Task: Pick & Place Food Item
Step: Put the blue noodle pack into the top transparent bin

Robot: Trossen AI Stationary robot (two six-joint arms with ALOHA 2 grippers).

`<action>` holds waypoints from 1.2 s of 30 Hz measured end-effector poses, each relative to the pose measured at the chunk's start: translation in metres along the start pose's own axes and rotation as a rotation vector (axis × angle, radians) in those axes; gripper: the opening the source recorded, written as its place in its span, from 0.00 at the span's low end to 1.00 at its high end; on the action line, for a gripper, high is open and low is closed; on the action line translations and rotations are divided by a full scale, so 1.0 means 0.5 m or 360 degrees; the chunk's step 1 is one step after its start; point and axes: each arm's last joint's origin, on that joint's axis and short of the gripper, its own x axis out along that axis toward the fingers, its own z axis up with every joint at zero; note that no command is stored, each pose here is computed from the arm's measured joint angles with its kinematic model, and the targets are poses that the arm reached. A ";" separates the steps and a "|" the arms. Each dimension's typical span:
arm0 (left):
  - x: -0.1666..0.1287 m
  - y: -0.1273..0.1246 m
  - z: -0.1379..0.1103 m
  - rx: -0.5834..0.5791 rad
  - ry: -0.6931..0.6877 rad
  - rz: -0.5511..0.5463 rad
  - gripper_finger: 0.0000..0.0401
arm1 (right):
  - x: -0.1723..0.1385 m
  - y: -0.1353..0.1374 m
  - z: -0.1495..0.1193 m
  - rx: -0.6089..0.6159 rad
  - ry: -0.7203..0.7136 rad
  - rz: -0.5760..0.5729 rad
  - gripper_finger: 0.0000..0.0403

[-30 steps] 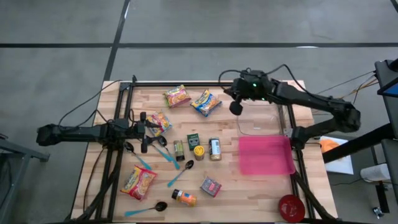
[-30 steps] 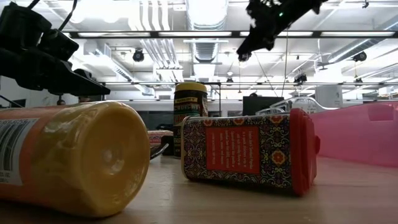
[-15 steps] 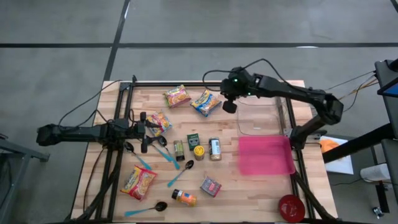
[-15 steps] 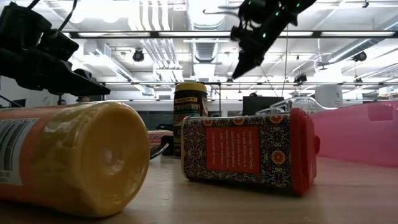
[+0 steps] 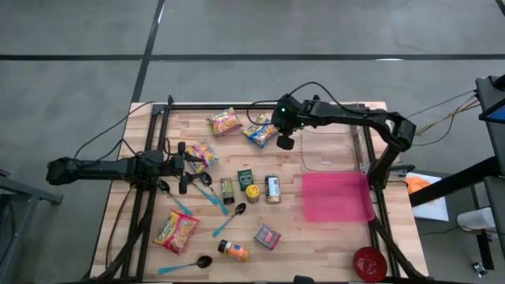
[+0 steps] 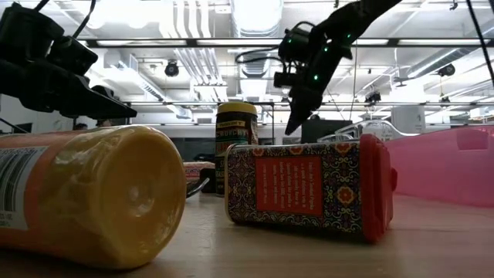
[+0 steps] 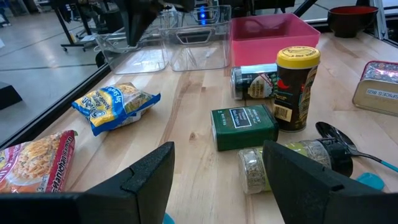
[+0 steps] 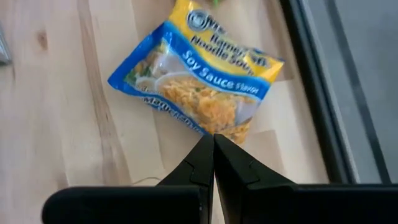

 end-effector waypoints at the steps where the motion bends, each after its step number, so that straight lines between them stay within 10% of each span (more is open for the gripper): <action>1: 0.000 0.000 0.000 0.0000 0.0000 0.0000 0.61 | 0.006 0.001 -0.001 -0.0002 0.0013 0.0006 0.02; 14: 0.000 0.000 0.000 0.0000 0.0000 0.0000 0.61 | 0.020 0.013 -0.001 -0.0138 0.0004 0.0140 0.02; 20: 0.000 0.000 0.000 -0.0001 0.0000 0.0000 0.61 | 0.019 -0.018 -0.005 0.0121 0.0000 0.0140 0.04; 36: 0.000 0.000 0.000 -0.0004 0.0000 0.0000 0.61 | 0.070 -0.028 -0.022 -0.0034 0.0068 0.0244 0.67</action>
